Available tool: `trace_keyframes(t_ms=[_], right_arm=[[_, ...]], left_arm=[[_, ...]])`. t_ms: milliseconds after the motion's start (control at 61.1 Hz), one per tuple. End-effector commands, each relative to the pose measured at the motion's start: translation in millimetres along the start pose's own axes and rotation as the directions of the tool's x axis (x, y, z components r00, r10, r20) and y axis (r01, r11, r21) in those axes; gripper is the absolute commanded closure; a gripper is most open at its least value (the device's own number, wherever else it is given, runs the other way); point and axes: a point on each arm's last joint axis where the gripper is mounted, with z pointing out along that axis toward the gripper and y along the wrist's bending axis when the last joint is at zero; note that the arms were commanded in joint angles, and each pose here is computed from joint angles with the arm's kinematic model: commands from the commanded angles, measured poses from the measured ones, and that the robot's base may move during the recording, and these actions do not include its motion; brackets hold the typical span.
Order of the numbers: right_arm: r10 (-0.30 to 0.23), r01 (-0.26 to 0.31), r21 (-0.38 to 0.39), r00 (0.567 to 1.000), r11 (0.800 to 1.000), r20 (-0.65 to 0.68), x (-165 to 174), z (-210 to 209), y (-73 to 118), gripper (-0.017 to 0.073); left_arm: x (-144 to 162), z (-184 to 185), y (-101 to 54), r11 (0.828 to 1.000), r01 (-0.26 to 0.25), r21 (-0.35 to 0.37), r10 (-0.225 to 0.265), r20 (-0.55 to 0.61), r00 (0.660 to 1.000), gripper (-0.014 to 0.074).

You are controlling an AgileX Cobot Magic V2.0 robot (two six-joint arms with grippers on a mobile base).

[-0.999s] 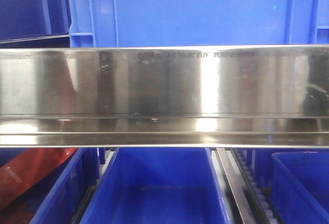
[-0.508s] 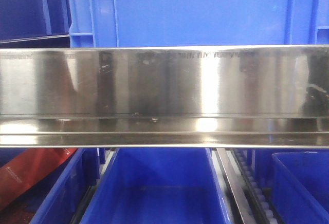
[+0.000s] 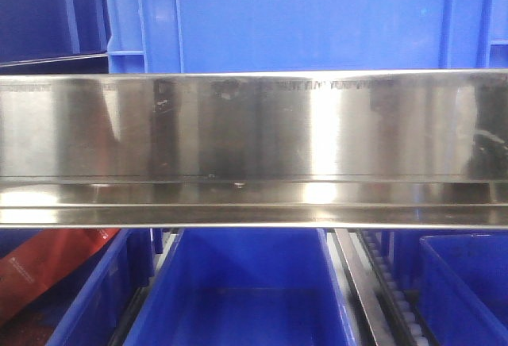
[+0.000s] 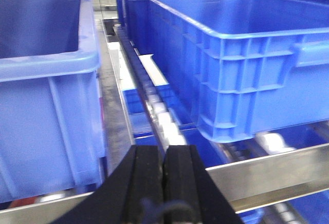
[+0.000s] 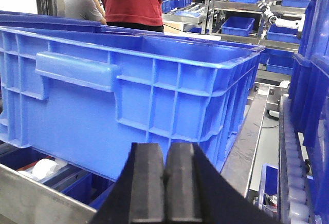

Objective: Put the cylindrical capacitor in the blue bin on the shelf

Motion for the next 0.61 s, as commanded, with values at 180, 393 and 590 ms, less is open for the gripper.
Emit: trace_keyframes(t_ms=[180,393,590], right_arm=[[-0.005,0.005,0.003,1.000,1.000,0.031,-2,-1,-0.3,0.0721],[-0.005,0.005,0.003,0.999,1.000,0.032,-2,-1,-0.3,0.0721],[-0.005,0.005,0.003,0.999,1.000,0.032,-2,-1,-0.3,0.0721]], left_arm=[[20,9,10.7,0.982,-0.011,-0.190,0.043,0.163,0.986,0.0705],[67,29,16.6,0.961,0.057,-0.269,0.002,0.213,0.977,0.0705],[111,54,24.3,0.955,0.078,-0.284,-0.014,0.221,0.975,0.0705]])
